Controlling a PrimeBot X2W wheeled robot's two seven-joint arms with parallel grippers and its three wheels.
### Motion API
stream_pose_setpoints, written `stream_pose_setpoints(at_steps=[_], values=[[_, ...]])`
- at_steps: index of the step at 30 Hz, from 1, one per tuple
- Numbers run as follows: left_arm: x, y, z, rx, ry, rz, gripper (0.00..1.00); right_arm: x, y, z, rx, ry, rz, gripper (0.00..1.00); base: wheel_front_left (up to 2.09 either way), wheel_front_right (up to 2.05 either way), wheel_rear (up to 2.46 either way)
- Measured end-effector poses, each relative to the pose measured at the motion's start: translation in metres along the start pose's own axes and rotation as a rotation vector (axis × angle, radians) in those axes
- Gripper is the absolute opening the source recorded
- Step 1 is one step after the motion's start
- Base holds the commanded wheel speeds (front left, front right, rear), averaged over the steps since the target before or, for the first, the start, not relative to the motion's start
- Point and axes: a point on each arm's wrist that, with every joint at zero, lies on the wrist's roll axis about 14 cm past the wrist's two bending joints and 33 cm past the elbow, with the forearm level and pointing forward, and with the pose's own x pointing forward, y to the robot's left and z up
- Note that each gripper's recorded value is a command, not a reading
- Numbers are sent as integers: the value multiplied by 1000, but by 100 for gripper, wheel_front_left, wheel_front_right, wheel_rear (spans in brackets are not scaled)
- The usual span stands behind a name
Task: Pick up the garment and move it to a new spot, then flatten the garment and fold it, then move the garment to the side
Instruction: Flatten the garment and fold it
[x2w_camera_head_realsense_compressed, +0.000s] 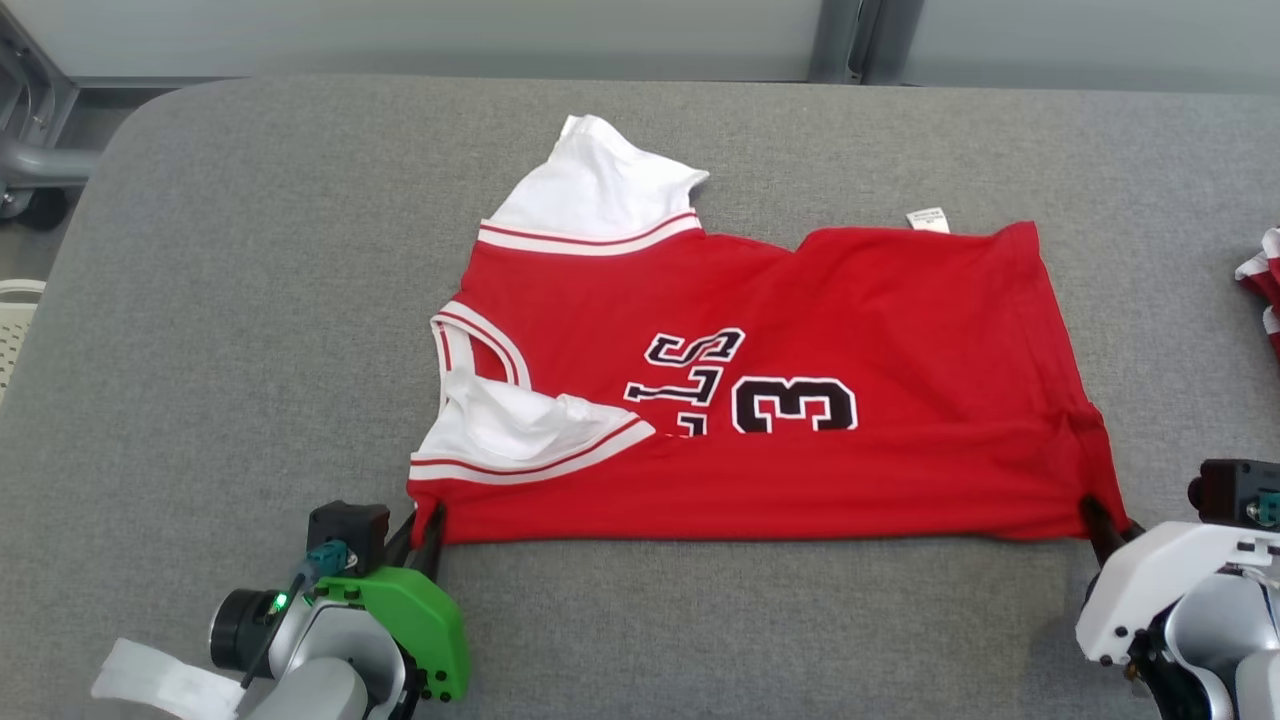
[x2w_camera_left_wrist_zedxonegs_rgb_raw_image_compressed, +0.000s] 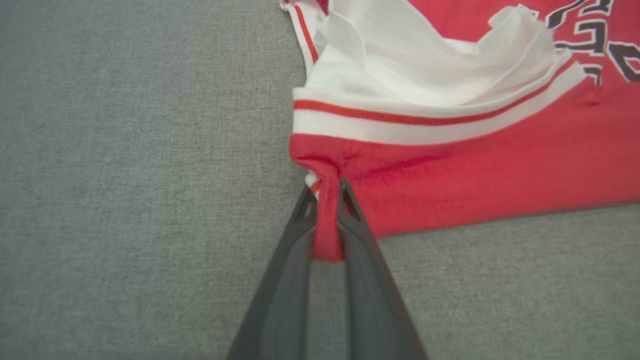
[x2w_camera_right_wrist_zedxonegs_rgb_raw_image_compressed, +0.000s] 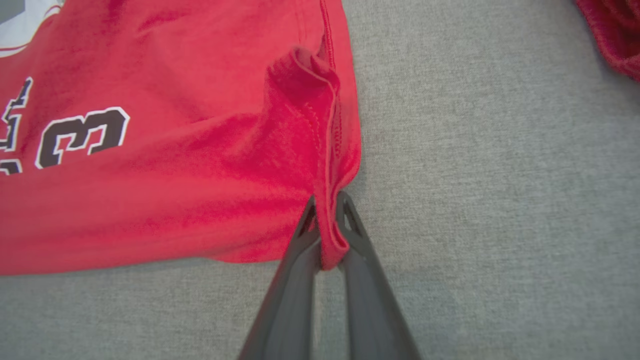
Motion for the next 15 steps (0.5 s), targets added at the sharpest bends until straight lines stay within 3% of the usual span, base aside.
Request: stream_pose_setpoints(at_steps=[5, 10, 15], values=[[-17, -5, 7, 0, -34, -29, 0, -23, -5, -9, -6, 32, -14, 0, 0, 0, 0], [-35, -18, -12, -1, 11, -54, 0, -47, -24, -23, -16, 70, -71, 0, 0, 0, 0], [-46, -22, -22, -29, 22, -37, 0, -57, -25, -43, 18, 116, -63, 0, 0, 0, 0]])
